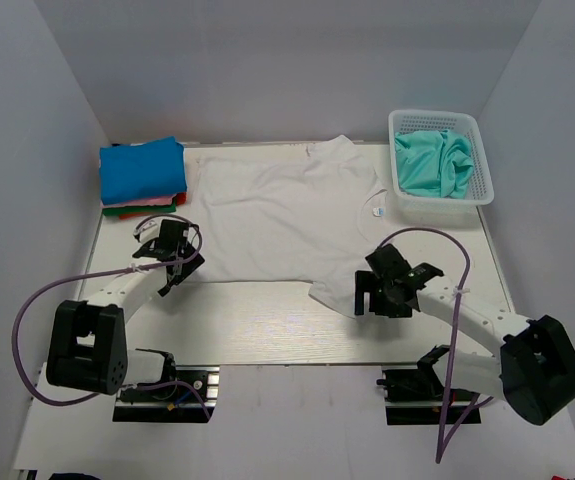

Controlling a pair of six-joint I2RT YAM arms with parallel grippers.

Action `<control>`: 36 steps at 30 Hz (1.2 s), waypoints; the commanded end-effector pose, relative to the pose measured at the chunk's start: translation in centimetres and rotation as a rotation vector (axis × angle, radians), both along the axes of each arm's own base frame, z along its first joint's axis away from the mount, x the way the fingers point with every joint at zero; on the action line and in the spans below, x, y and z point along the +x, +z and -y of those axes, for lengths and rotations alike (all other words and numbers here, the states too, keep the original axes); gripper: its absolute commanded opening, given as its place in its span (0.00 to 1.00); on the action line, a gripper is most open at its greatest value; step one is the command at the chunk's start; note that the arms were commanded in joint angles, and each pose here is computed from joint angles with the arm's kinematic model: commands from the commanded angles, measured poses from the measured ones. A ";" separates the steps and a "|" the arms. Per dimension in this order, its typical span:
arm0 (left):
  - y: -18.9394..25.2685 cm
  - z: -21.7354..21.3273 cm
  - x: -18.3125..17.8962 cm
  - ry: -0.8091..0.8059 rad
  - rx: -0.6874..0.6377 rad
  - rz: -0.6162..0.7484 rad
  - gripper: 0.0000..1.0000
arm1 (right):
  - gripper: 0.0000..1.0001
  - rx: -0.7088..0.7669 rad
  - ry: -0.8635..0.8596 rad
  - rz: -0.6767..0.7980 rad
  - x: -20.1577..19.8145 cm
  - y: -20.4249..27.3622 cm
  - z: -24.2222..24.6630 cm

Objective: Fold and stack the t-shirts

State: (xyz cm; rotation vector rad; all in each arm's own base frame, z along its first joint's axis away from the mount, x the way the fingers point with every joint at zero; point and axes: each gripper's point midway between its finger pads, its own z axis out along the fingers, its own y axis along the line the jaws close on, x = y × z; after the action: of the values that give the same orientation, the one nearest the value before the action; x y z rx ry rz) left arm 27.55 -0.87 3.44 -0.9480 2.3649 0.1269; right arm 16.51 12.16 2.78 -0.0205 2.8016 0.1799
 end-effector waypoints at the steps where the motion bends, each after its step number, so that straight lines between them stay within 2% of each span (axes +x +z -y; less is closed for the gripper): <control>1: 0.2 0.1 0.7 -0.004 -0.018 0.033 0.95 | 0.90 0.009 0.010 -0.028 -0.8 -0.6 -0.5; 4: -1.5 0.2 -0.4 -0.008 -0.036 -0.017 0.86 | 0.90 0.003 0.016 -0.025 -0.8 -0.6 -0.8; 6: -2.3 0.4 -0.6 -0.005 -0.048 -0.038 0.67 | 0.90 0.001 0.011 -0.020 -0.6 -0.7 -0.8; 8: -3.2 0.5 -1.4 -0.008 -0.052 -0.071 0.56 | 0.87 0.008 0.018 -0.017 -0.6 -0.6 -1.2; 9: -3.6 0.2 -1.5 0.001 -0.051 -0.085 0.44 | 0.85 0.006 0.023 -0.019 -0.7 -0.7 -1.3; 10: -3.6 0.4 -1.5 -0.003 -0.059 -0.086 0.39 | 0.83 0.004 0.020 -0.026 -0.8 -0.9 -1.3; 11: -3.6 0.4 -1.5 -0.003 -0.059 -0.086 0.34 | 0.81 0.002 0.026 -0.027 -0.9 -1.0 -1.3; 12: -4.1 0.5 -2.0 -0.006 -0.065 -0.105 0.24 | 0.79 -0.003 0.028 -0.031 -1.0 -1.2 -1.3; 14: -4.1 0.7 -2.0 -0.010 -0.073 -0.107 0.16 | 0.76 0.013 0.043 -0.038 -1.1 -1.7 -1.9; 15: -3.8 0.7 -1.8 -0.010 -0.075 -0.094 0.06 | 0.73 0.030 0.053 -0.043 -1.2 -1.9 -2.3; 16: -3.8 0.7 -1.8 -0.010 -0.075 -0.094 0.03 | 0.70 0.055 0.066 -0.042 -1.2 -2.1 -2.9; 17: -3.5 0.7 -1.7 -0.011 -0.076 -0.082 0.00 | 0.60 0.062 0.084 -0.038 -1.2 -2.4 -3.1; 19: -3.3 0.7 -1.6 -0.011 -0.077 -0.072 0.00 | 0.41 0.058 0.101 -0.038 -1.2 -2.7 -3.0; 20: -3.1 0.7 -1.7 -0.011 -0.077 -0.072 0.00 | 0.19 0.064 0.107 -0.035 -1.2 -2.7 -3.1; 21: -3.1 0.9 -1.7 -0.016 -0.088 -0.073 0.00 | 0.05 0.081 0.111 -0.031 -1.2 -2.4 -3.4; 22: -2.6 0.9 -1.5 -0.017 -0.090 -0.061 0.00 | 0.00 0.089 0.113 -0.025 -1.2 -2.2 -3.5; 28: -1.0 1.1 -1.9 -0.027 -0.093 -0.039 0.00 | 0.00 0.129 0.114 0.001 -2.2 0.8 -3.1; 29: -0.8 1.1 -2.1 -0.027 -0.093 -0.037 0.00 | 0.00 0.165 0.108 0.054 -1.7 2.3 -3.4; 36: 1.4 1.0 -3.2 -0.018 -0.095 0.022 0.00 | 0.00 0.125 0.071 0.042 -2.9 5.4 -1.7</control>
State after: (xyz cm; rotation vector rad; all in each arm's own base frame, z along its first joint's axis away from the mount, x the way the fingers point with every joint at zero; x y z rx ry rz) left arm 25.58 -1.85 4.81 -0.9583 2.3668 -0.0048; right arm 14.81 14.90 7.44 -0.1109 2.7005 0.4170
